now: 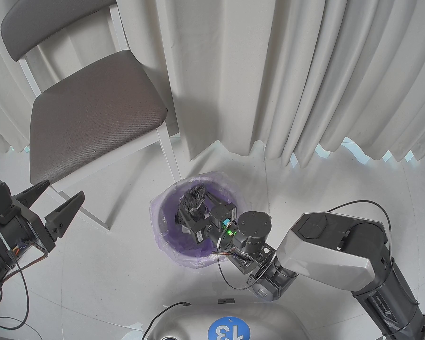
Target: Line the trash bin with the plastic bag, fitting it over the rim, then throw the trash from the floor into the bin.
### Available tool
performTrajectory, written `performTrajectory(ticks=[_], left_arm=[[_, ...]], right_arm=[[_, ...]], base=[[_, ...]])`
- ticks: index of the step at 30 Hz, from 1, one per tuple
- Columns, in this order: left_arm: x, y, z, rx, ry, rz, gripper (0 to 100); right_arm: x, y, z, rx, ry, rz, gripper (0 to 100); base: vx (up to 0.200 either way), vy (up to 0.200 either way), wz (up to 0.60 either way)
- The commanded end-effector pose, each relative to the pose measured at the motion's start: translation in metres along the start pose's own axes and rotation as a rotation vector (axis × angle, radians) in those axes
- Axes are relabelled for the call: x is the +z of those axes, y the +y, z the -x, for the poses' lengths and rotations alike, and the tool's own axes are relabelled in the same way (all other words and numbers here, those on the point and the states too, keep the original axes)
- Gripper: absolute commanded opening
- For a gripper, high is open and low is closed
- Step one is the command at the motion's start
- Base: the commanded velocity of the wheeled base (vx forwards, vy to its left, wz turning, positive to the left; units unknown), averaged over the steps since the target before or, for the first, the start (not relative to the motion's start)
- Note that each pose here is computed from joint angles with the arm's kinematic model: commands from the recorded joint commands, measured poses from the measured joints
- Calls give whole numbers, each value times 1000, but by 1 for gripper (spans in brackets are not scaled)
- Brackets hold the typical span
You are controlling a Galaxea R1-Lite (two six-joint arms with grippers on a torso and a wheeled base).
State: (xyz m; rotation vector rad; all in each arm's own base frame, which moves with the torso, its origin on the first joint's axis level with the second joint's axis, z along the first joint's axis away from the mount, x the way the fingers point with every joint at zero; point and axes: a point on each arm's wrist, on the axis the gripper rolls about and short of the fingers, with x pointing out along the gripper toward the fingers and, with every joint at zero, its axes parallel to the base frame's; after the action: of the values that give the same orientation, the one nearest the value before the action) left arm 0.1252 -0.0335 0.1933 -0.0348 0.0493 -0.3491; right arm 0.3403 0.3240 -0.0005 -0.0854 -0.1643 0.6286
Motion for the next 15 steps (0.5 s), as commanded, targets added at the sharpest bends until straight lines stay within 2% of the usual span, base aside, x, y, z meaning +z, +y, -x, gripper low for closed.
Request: performTrajectory(ticks=[1, 15], left_arm=[[0, 0, 0, 0, -3, 0, 100], [-1, 0, 0, -1, 5, 1, 100]], right_arm=[[1, 0, 0, -1, -4, 0, 100], [17, -12, 3, -24, -3, 14, 100]], base=[[0, 0, 0], [0, 0, 0]])
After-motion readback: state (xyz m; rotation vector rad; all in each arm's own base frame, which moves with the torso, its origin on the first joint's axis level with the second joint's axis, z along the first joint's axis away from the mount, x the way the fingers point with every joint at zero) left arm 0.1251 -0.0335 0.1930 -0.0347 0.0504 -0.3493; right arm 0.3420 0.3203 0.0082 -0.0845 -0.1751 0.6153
